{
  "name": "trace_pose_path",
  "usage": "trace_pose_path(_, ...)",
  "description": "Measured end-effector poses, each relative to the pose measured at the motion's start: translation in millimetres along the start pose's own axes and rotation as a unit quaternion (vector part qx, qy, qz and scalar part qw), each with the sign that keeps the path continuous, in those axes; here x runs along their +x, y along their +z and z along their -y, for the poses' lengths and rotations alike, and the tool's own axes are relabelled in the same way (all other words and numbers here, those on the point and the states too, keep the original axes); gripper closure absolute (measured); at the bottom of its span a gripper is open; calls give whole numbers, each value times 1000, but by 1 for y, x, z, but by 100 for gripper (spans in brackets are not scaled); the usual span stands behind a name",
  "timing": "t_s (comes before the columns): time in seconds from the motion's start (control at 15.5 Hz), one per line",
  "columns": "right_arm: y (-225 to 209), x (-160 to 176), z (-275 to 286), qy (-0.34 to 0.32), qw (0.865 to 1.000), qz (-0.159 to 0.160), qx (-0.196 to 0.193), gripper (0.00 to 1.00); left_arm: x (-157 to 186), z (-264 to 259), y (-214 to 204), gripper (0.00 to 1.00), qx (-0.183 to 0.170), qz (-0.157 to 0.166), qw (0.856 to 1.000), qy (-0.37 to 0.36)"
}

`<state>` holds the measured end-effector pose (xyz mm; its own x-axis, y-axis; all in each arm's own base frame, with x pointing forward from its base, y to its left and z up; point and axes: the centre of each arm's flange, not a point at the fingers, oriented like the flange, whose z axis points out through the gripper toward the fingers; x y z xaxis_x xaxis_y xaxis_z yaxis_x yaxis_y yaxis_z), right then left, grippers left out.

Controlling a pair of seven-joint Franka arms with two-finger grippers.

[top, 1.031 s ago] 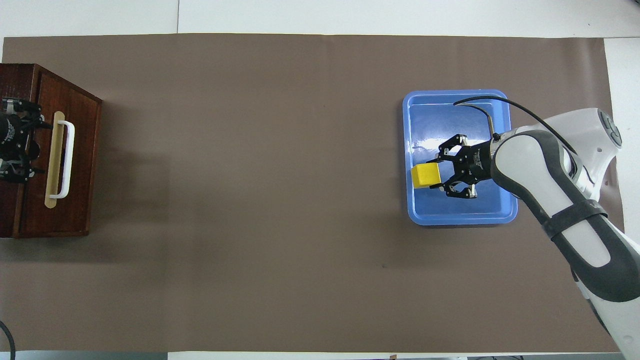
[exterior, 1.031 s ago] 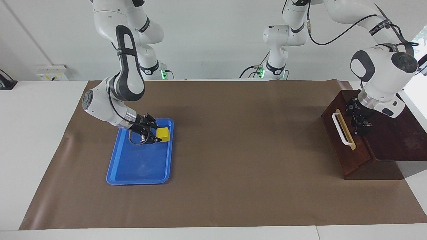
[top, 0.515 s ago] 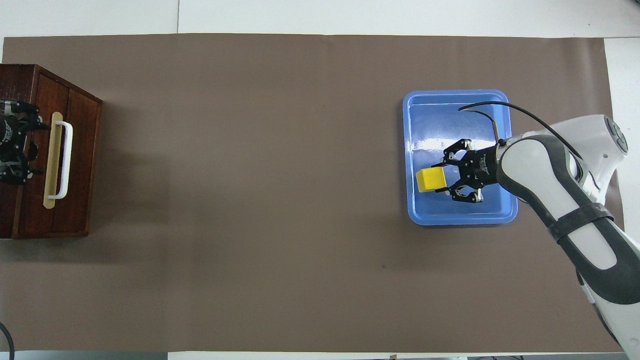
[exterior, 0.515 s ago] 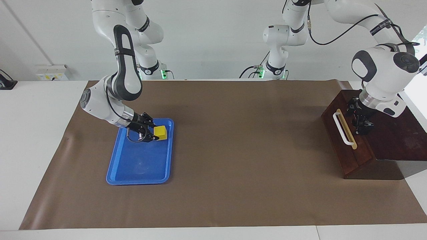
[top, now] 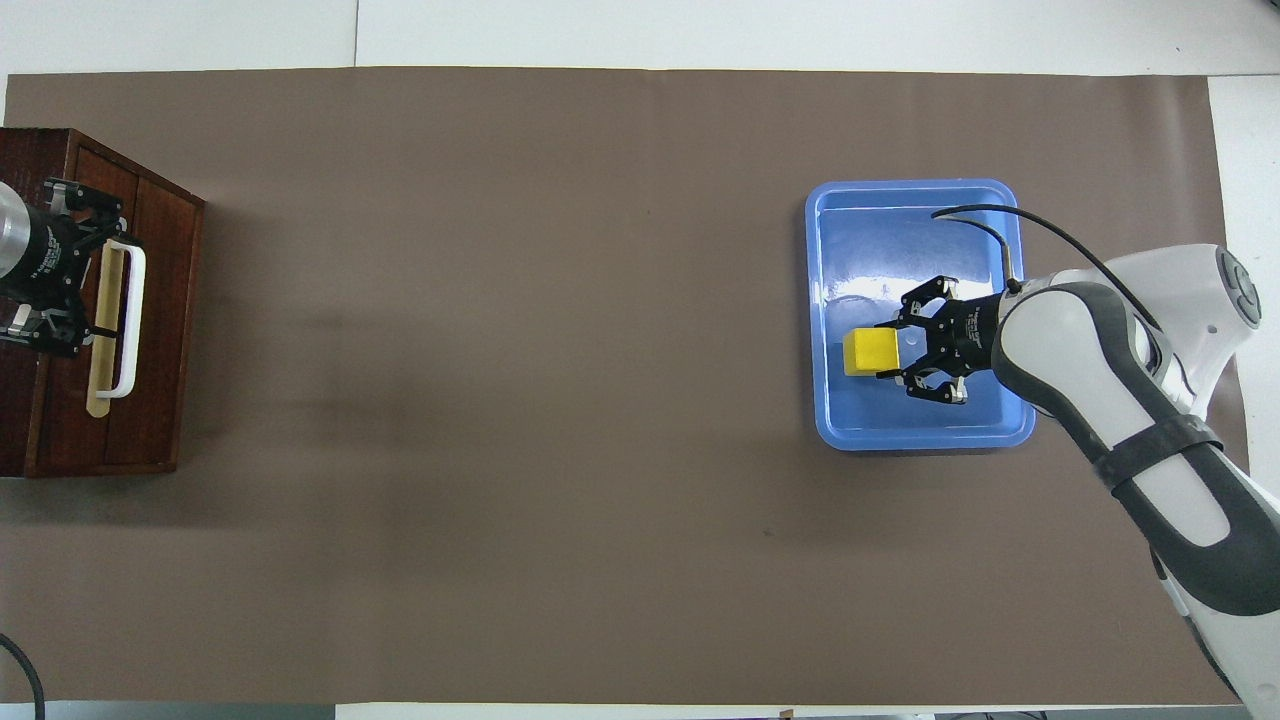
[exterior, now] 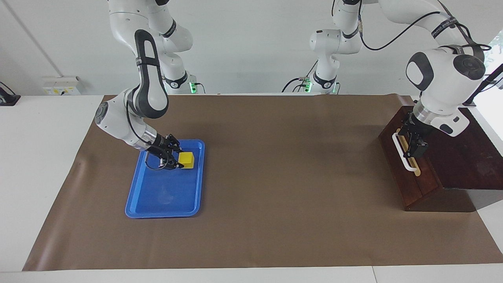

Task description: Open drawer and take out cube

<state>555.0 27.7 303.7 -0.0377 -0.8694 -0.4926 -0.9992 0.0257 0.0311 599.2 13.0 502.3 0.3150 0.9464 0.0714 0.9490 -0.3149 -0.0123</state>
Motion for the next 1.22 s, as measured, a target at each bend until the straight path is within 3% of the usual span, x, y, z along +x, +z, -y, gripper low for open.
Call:
trace_pose_path(0.32,8,5,-15,7,1000,-2,-9,45,-37,13,-51,0,5,35,986,162)
trace_pose_path(0.64,13,-1,-34,5,1000,-6,-6,45,-37,24,-79,0,10,59,925,374)
trace_pose_path(0.9,15,0,-37,6,1000,-7,0,45,-67,24,-87,0,18,79,860,504)
trace_pose_path(1.16,15,2,-37,8,1000,-11,7,45,-96,20,-92,0,23,84,833,546)
trace_pose_path(1.22,15,2,-37,8,1000,-11,7,41,-95,20,-99,0,17,80,828,554)
